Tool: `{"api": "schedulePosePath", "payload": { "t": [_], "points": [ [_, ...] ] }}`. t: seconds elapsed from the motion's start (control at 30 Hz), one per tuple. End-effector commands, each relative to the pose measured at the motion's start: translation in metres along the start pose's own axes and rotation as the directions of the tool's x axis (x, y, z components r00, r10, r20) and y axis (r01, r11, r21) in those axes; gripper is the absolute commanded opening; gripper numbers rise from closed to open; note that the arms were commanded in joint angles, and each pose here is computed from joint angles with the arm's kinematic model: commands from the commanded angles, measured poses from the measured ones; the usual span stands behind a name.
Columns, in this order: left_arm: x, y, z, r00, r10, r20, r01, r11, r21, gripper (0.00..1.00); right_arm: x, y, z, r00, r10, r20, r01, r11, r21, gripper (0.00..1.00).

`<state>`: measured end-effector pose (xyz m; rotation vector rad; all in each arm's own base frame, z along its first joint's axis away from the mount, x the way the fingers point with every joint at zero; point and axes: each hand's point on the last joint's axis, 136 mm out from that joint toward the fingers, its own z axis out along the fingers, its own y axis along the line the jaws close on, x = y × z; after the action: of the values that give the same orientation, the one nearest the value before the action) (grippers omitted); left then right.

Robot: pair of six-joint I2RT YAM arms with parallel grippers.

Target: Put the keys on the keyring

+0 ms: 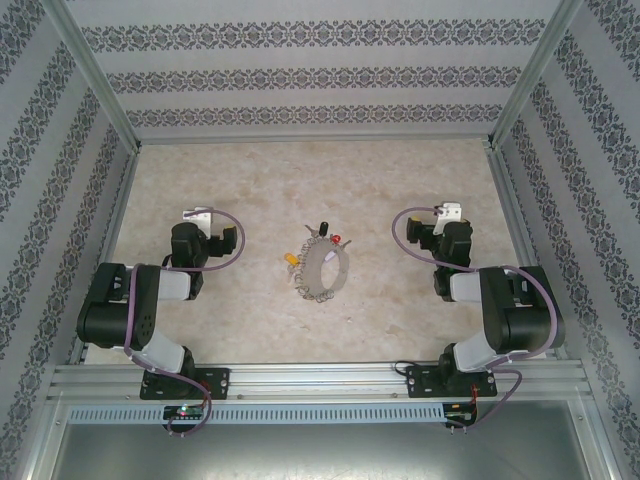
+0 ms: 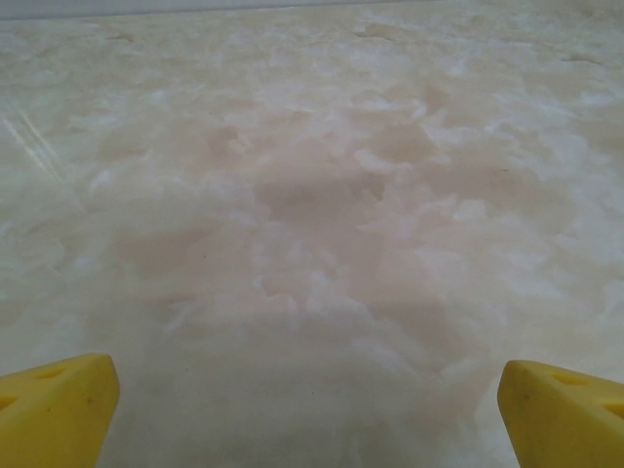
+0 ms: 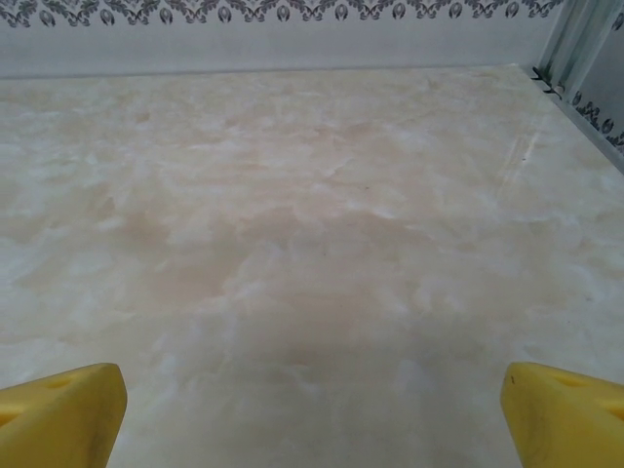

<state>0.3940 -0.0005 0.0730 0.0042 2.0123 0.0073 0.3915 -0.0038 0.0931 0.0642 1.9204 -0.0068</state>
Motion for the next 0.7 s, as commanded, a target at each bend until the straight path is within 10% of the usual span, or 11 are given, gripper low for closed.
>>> {"api": "schedulePosePath", "payload": {
  "t": [0.0,0.67],
  "points": [
    [-0.0104,0.0074,0.001,0.999,-0.004,0.036,0.005,1.0,-0.028,1.0,-0.0131,0.0055,0.0011,0.999,-0.023,0.032,0.024,1.0,-0.014,0.98],
    [-0.0106,0.0069,0.0006,0.999,0.005,0.037,-0.004,0.999,-0.036,1.0,-0.013,0.0054,0.0026,0.999,-0.021,0.023,0.022,1.0,-0.019,0.98]
  ]
}}
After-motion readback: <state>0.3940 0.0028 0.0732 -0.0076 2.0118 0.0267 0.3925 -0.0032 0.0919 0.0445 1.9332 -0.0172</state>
